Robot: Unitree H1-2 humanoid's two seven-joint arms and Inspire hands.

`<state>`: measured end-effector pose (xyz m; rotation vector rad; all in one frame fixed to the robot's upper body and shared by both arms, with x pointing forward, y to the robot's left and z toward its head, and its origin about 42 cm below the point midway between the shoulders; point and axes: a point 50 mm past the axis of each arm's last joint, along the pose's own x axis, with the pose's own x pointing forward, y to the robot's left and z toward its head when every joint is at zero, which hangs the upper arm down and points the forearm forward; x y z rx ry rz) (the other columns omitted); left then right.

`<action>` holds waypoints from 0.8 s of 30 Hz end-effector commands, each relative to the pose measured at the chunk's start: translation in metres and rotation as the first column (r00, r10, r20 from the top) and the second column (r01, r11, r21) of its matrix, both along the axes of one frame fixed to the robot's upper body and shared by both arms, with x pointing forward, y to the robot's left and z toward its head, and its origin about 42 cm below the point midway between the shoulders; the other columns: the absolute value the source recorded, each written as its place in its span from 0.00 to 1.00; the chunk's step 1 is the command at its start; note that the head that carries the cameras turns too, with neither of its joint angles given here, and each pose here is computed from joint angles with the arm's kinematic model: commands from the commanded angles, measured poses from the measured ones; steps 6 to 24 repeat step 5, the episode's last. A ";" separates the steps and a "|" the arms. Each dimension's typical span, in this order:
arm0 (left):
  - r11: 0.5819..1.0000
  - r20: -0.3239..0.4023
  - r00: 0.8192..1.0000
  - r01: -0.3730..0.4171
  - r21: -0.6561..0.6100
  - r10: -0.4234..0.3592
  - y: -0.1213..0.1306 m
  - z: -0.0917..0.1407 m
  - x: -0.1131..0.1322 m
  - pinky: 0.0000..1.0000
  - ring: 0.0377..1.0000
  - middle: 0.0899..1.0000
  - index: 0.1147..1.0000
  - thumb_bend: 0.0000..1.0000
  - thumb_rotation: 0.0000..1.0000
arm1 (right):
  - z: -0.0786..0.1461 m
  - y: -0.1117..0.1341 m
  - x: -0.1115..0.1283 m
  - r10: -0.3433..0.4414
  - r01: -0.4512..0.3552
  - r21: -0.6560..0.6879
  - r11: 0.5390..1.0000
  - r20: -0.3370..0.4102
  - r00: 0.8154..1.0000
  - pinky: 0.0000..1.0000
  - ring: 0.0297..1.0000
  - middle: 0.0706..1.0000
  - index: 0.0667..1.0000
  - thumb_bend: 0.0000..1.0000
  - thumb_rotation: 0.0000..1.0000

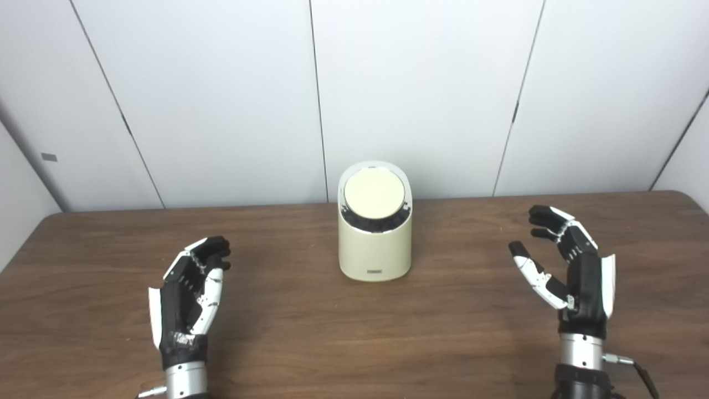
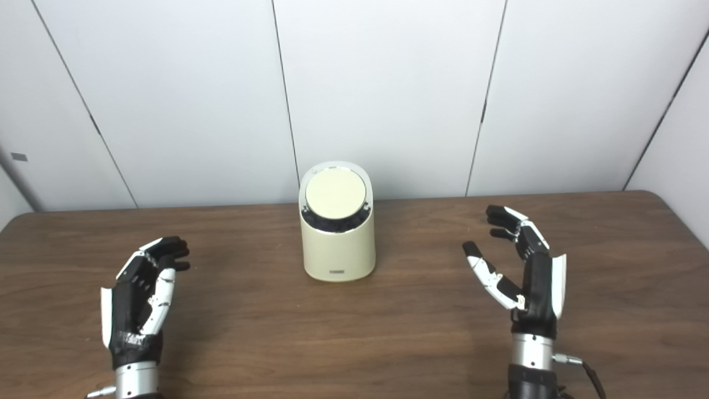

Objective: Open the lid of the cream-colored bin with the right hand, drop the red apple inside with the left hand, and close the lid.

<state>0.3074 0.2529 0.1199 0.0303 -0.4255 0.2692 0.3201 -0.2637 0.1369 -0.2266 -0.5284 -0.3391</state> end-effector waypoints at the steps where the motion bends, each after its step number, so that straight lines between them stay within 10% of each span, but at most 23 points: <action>1: 1.000 -0.087 0.996 -0.026 0.005 0.027 0.004 -0.028 -0.017 0.61 0.67 0.65 0.63 0.26 0.41 | -0.047 0.009 -0.037 0.005 -0.002 0.017 1.000 -0.139 0.990 0.63 0.69 0.69 0.66 0.31 0.21; 24: 1.000 -0.089 0.996 -0.022 0.004 0.023 0.003 -0.029 -0.017 0.62 0.67 0.65 0.63 0.27 0.44 | -0.046 0.008 -0.038 -0.002 0.002 -0.006 1.000 -0.135 0.991 0.62 0.69 0.69 0.66 0.30 0.19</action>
